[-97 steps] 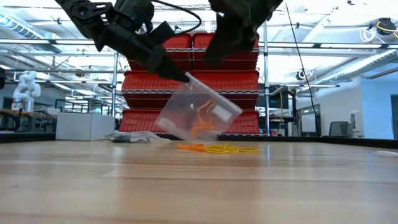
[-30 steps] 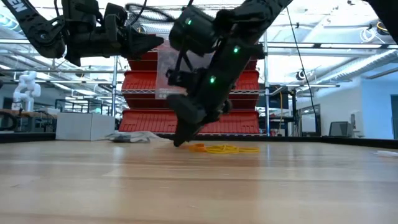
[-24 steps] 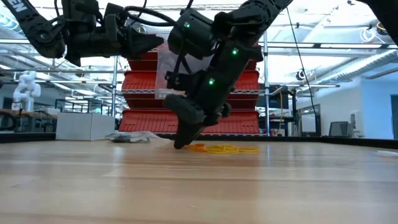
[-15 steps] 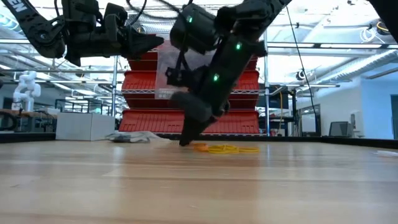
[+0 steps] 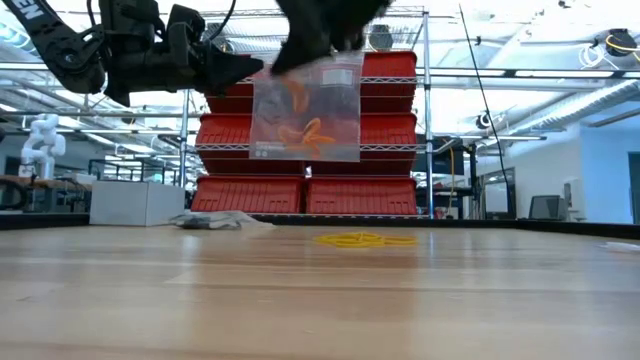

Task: Sort rubber bands
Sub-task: Put the orange rubber band into the top right transparent zip bag

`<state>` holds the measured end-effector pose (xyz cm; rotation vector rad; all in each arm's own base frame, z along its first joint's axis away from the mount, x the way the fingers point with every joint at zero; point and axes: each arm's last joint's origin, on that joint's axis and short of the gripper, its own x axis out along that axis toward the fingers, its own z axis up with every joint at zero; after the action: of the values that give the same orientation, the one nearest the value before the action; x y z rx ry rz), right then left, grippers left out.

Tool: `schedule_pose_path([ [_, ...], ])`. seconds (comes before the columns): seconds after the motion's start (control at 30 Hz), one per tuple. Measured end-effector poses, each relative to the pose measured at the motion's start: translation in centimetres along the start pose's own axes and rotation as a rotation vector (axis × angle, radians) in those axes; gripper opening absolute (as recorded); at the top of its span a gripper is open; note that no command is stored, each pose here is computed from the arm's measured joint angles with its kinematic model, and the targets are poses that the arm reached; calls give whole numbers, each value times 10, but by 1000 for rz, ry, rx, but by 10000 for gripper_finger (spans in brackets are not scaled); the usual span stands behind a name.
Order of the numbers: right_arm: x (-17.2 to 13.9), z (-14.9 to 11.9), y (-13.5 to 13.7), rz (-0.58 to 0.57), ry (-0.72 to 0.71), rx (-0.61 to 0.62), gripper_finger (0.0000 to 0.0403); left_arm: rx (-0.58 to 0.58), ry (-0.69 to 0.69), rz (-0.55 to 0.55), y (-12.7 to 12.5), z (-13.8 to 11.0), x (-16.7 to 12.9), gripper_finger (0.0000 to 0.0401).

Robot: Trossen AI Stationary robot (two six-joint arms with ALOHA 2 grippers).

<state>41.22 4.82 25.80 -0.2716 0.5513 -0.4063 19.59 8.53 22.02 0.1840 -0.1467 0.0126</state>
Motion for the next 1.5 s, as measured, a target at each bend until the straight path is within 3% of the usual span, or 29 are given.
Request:
schedule_pose_path([
  [0.2,-24,32,-21,-196,-171,-16,0,0,-1,0,0,0,0,0],
  [0.37,-26,43,-30,-244,-256,-44,0,1,-2,0,0,0,0,0],
  [0.53,-23,45,-40,-309,-250,-99,0,1,-1,0,0,0,0,0],
  [1.13,-18,49,-55,-371,-266,-204,0,-1,2,0,0,0,0,0],
  [1.5,-12,43,-60,-367,-202,-242,0,-2,2,-1,0,0,0,0],
])
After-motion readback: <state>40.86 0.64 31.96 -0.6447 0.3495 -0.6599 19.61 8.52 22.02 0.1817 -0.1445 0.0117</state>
